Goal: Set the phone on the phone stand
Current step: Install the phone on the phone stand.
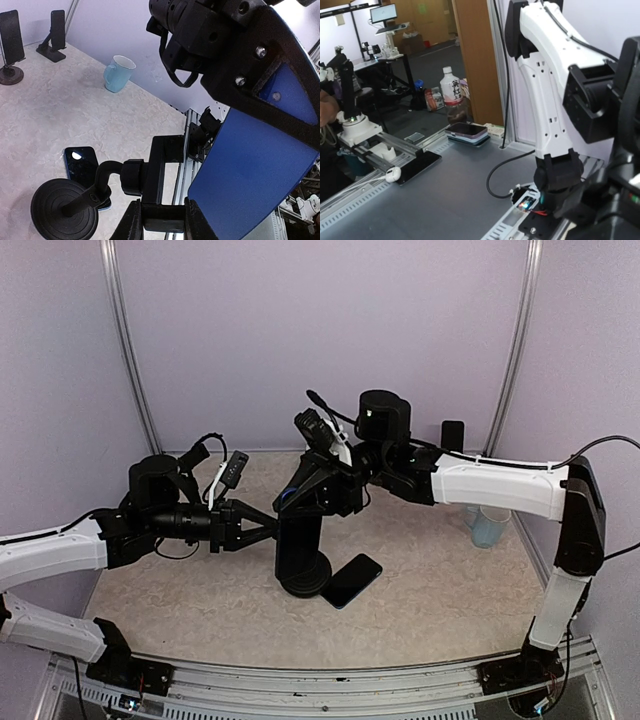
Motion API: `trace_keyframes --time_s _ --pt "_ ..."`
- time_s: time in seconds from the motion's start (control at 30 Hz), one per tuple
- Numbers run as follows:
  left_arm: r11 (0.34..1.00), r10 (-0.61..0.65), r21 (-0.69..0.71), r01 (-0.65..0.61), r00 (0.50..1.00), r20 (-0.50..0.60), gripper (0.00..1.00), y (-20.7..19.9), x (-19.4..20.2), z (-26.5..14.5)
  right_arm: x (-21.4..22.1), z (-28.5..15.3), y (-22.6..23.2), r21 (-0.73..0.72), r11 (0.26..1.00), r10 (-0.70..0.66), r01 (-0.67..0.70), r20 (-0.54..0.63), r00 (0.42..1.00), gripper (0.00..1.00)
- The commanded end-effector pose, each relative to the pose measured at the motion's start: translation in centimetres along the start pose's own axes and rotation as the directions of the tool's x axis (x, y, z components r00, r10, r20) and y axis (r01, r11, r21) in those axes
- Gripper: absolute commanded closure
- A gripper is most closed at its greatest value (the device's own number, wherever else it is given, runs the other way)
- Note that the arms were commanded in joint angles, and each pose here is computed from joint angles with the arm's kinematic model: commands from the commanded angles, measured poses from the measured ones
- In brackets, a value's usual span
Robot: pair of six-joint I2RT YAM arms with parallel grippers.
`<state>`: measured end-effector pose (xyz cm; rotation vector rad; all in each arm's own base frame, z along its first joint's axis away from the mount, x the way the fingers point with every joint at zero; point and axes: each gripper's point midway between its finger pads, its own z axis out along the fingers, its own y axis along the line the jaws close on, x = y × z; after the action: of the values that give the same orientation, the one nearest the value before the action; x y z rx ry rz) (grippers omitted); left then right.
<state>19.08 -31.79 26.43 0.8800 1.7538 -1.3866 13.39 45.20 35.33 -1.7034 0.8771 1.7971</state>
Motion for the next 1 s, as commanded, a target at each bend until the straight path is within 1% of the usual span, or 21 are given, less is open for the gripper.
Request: trace_keyframes --time_s 0.0,0.53,0.97 --pt "0.981 0.165 0.083 -0.177 0.977 0.136 1.00 -3.7 -4.7 -0.8 -1.4 0.7 0.3 -0.050 0.998 -0.047 0.048 0.011 0.999 1.00" --pt "0.971 0.190 0.121 -0.208 0.972 0.140 1.00 -4.9 -4.9 -0.8 1.0 1.1 -2.4 -0.034 0.999 0.031 -0.031 -0.003 1.000 1.00" --pt "0.966 0.217 0.114 -0.234 0.966 0.142 1.00 -5.3 -4.9 -1.4 2.0 -0.4 -3.0 0.011 0.997 0.075 -0.075 -0.004 0.997 1.00"
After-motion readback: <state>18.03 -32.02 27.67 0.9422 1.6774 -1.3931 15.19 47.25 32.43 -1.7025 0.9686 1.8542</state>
